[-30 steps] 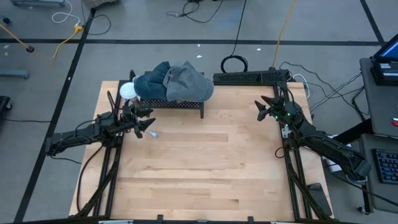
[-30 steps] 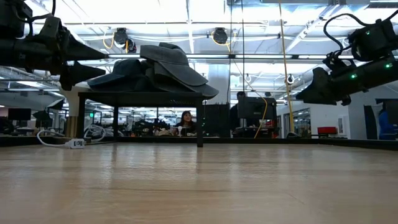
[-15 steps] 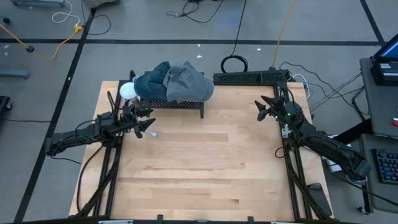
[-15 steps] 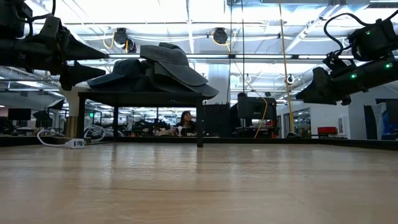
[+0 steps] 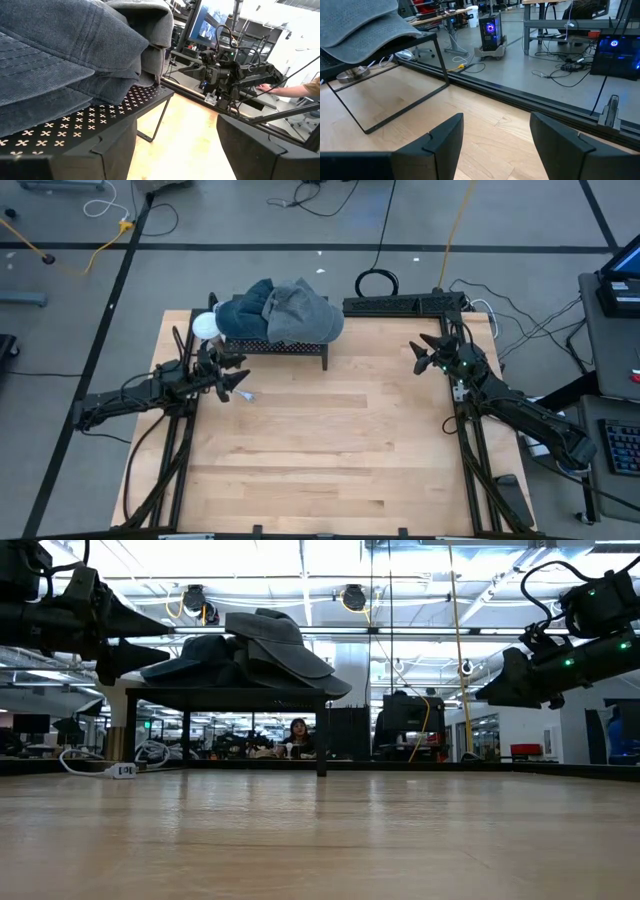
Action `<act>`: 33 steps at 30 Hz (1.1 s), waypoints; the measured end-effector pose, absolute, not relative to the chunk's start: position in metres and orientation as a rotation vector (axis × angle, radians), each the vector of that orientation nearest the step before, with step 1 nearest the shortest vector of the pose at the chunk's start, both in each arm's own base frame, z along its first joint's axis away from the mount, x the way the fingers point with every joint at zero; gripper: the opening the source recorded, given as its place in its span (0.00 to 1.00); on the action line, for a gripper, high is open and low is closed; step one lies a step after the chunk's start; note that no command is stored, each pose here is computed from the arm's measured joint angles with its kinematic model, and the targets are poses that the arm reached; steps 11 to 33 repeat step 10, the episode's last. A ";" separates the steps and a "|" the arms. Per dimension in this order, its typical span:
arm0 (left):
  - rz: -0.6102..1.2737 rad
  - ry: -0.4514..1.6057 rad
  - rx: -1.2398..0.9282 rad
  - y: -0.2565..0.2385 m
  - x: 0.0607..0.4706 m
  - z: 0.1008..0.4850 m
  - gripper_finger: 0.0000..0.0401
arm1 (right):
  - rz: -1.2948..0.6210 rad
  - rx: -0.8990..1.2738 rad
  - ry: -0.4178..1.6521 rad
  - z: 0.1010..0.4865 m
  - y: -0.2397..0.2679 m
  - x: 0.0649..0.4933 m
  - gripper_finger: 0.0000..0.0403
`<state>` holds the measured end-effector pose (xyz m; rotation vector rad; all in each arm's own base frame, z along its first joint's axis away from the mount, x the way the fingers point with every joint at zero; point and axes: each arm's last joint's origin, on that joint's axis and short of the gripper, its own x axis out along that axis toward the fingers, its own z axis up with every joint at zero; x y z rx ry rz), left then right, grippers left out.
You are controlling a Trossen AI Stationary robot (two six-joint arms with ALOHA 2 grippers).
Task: Pick & Place hat
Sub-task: Return to Home Position
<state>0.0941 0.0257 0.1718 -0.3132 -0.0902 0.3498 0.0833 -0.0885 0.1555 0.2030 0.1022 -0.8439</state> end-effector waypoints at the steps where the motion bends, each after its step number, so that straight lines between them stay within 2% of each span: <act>1: 0.350 -0.090 -0.313 0.026 0.094 0.172 0.69 | -0.844 0.203 0.102 0.155 -0.089 0.083 0.55; 10: 0.350 -0.090 -0.313 0.026 0.094 0.172 0.74 | -0.844 0.203 0.102 0.155 -0.089 0.083 0.55; 33: 0.350 -0.090 -0.313 0.026 0.094 0.172 0.74 | -0.844 0.203 0.102 0.155 -0.089 0.083 0.55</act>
